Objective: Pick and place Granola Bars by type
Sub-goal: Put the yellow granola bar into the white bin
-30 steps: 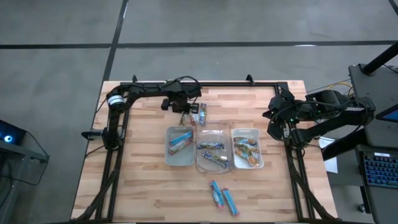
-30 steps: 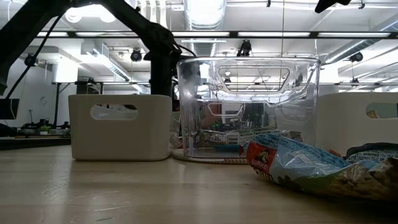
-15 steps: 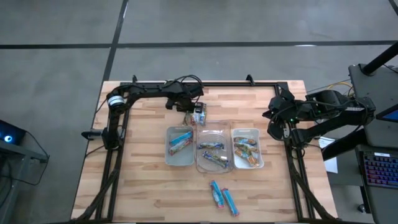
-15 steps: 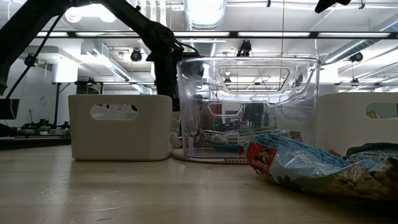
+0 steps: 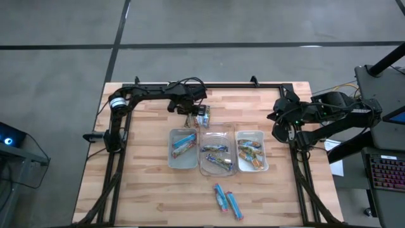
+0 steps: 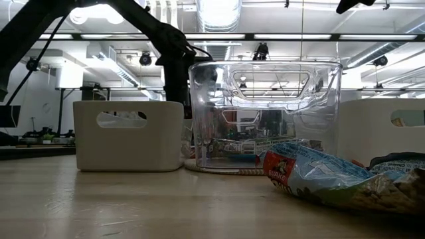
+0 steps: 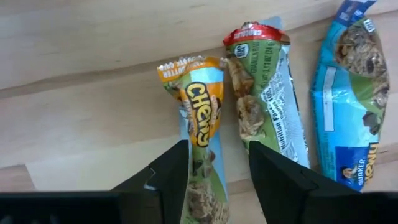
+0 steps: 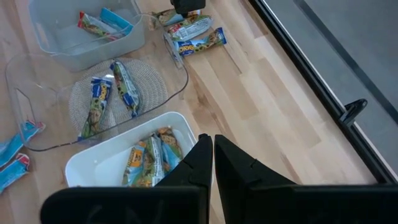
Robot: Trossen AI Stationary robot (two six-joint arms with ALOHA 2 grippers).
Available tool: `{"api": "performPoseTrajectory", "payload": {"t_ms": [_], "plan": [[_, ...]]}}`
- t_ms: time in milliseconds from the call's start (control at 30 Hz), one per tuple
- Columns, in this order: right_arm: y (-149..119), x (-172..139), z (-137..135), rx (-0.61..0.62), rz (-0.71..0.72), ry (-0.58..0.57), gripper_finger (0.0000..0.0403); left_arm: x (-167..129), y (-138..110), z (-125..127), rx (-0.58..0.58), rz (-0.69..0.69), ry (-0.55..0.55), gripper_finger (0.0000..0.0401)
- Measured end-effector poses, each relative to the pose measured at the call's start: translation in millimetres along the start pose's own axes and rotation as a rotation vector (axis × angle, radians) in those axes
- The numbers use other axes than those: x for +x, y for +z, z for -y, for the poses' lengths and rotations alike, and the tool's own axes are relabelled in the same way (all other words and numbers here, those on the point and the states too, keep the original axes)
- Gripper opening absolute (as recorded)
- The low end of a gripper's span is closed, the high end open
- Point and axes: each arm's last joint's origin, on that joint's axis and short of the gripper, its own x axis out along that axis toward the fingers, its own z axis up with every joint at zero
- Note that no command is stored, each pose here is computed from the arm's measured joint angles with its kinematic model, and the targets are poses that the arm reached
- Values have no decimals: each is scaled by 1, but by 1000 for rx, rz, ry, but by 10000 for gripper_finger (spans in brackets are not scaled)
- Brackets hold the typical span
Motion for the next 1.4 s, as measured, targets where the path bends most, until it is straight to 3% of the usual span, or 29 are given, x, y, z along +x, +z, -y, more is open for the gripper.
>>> {"api": "performPoseTrajectory", "payload": {"t_ms": [500, 1000, 1400], "plan": [[1, 0, -1, 9, 14, 8, 8, 11, -6, -7, -12, -4, 41, 151], [4, 0, -2, 21, 38, 22, 8, 27, -12, 1, -2, -20, 34, 148], [4, 0, -2, 28, 38, 23, 8, 27, -13, -1, 4, -22, 49, 36]]}}
